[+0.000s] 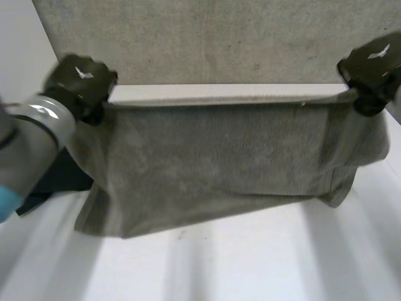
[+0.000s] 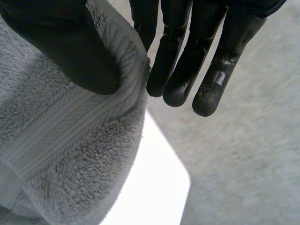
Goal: Fold the laundry.
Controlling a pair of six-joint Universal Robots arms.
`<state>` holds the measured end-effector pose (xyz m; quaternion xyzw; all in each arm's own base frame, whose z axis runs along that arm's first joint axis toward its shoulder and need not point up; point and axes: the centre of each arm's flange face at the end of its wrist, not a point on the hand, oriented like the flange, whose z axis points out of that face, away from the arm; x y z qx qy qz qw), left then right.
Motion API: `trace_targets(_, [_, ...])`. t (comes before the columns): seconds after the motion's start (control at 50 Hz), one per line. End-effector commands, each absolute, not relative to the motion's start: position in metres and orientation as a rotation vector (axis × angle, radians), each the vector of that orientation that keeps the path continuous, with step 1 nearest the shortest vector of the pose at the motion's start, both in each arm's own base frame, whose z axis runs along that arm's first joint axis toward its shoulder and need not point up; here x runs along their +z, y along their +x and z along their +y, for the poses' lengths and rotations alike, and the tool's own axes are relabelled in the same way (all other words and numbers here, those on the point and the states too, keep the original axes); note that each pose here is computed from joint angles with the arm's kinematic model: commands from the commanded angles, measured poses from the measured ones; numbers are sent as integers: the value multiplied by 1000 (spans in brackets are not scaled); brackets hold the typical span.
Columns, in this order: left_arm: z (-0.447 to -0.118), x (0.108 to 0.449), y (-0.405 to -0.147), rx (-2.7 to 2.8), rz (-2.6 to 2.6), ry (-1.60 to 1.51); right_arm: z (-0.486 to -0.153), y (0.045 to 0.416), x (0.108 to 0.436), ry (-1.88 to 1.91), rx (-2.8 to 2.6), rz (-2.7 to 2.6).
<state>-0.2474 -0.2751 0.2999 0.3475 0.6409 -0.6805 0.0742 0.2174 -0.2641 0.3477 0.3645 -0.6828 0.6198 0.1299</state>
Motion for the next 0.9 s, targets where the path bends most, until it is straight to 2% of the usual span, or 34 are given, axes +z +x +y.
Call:
trace_targets(0.02, [-339, 250, -269, -1910, 1893, 1126, -322, 235, 307, 1041, 1734, -1988])
trace_targets(0.06, [-355, 257, -273, -1946, 1825, 1082, -338, 240, 310, 1005, 1796, -1932])
trace_targets(0.12, [-380, 291, -284, -2089, 1651, 941, -368, 249, 331, 898, 1976, -1768])
trace_targets(0.14, [-385, 305, -285, -2140, 1595, 888, -380, 253, 349, 824, 2087, -1655])
trace_targets(0.16, [-392, 336, -287, -2250, 1470, 775, -385, 255, 360, 780, 2146, -1589])
trace_targets(0.18, [-393, 353, -288, -2307, 1399, 721, -389, 256, 371, 739, 2199, -1522])
trace_targets(0.24, [-391, 406, -290, -2494, 1137, 538, -395, 256, 419, 545, 2385, -1243])
trace_targets(0.3, [-387, 425, -292, -2577, 1009, 446, -391, 254, 449, 416, 2485, -1060])
trace_targets(0.34, [-373, 440, -295, -2628, 944, 409, -387, 253, 457, 388, 2507, -1019])
trace_targets(0.38, [-365, 441, -296, -2631, 965, 425, -382, 252, 454, 406, 2495, -1047])
trace_targets(0.46, [-357, 418, -289, -2598, 1107, 484, -378, 250, 431, 488, 2440, -1167])
trace_targets(0.5, [-358, 392, -282, -2560, 1234, 521, -376, 250, 418, 531, 2411, -1220])
trace_targets(0.56, [-356, 345, -277, -2467, 1420, 602, -374, 248, 384, 636, 2331, -1344])
trace_targets(0.66, [-338, 259, -272, -2251, 1696, 781, -365, 247, 305, 834, 2144, -1615])
trace_targets(0.72, [-329, 229, -269, -2166, 1783, 836, -357, 246, 258, 930, 2017, -1761])
trace_targets(0.78, [-323, 184, -267, -2036, 1898, 907, -352, 244, 215, 1003, 1892, -1877])
trace_targets(0.8, [-319, 162, -267, -1971, 1955, 946, -350, 243, 208, 1012, 1868, -1895])
trace_targets(0.84, [-315, 141, -267, -1901, 2008, 978, -344, 241, 190, 1043, 1800, -1960])
trace_targets(0.9, [-309, 129, -265, -1843, 2050, 1006, -331, 237, 174, 1080, 1719, -2041])
